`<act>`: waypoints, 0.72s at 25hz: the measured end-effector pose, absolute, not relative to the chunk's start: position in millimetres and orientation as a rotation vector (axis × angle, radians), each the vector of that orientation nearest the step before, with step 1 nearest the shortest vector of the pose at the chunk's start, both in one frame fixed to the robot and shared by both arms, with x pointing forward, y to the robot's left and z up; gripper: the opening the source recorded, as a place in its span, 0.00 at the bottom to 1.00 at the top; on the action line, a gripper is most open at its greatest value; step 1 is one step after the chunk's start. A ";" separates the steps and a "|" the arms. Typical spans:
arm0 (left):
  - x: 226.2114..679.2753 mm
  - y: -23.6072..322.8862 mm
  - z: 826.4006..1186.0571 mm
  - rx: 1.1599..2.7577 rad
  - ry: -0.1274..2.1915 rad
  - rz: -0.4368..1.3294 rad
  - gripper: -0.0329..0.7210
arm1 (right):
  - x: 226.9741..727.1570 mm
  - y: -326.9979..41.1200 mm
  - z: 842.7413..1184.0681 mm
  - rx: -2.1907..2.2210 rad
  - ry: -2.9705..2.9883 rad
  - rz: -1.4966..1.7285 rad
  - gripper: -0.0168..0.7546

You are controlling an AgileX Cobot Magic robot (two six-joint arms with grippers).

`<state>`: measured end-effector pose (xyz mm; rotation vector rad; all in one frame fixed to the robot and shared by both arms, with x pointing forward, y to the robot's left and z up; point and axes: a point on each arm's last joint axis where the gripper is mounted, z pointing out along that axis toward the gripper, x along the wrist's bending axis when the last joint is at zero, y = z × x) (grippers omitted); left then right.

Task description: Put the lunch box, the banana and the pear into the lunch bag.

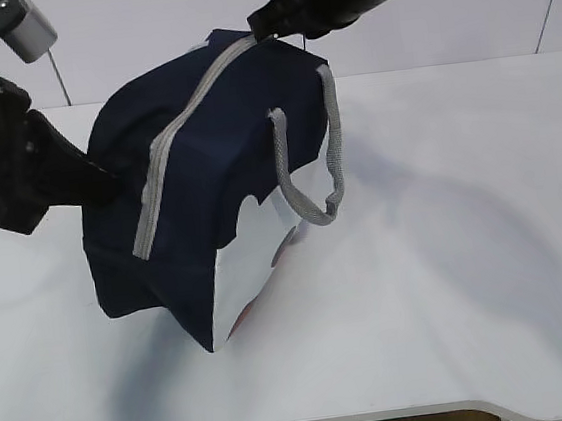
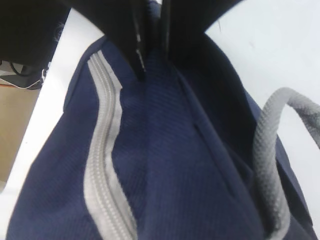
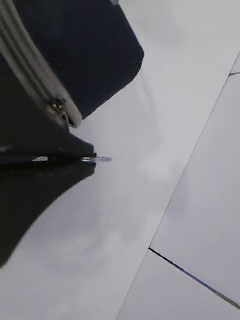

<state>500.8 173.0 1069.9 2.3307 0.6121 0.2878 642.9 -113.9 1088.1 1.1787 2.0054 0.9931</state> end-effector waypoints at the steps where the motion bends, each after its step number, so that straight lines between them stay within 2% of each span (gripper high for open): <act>1: 500.5 173.6 1069.9 2.336 0.615 0.288 0.04 | 646.5 -112.9 1083.9 1.183 2.010 0.987 0.04; 8: 500.7 177.3 1067.4 2.372 0.655 0.296 0.04 | 661.1 -105.7 1065.1 1.197 2.030 0.970 0.04; 16: 500.1 177.1 1067.2 2.335 0.763 0.246 0.04 | 658.5 -102.4 1064.7 1.378 2.026 1.074 0.04; 18: 500.1 177.0 1067.3 2.319 0.802 0.230 0.07 | 656.2 -100.2 1063.3 1.459 2.033 1.109 0.04</act>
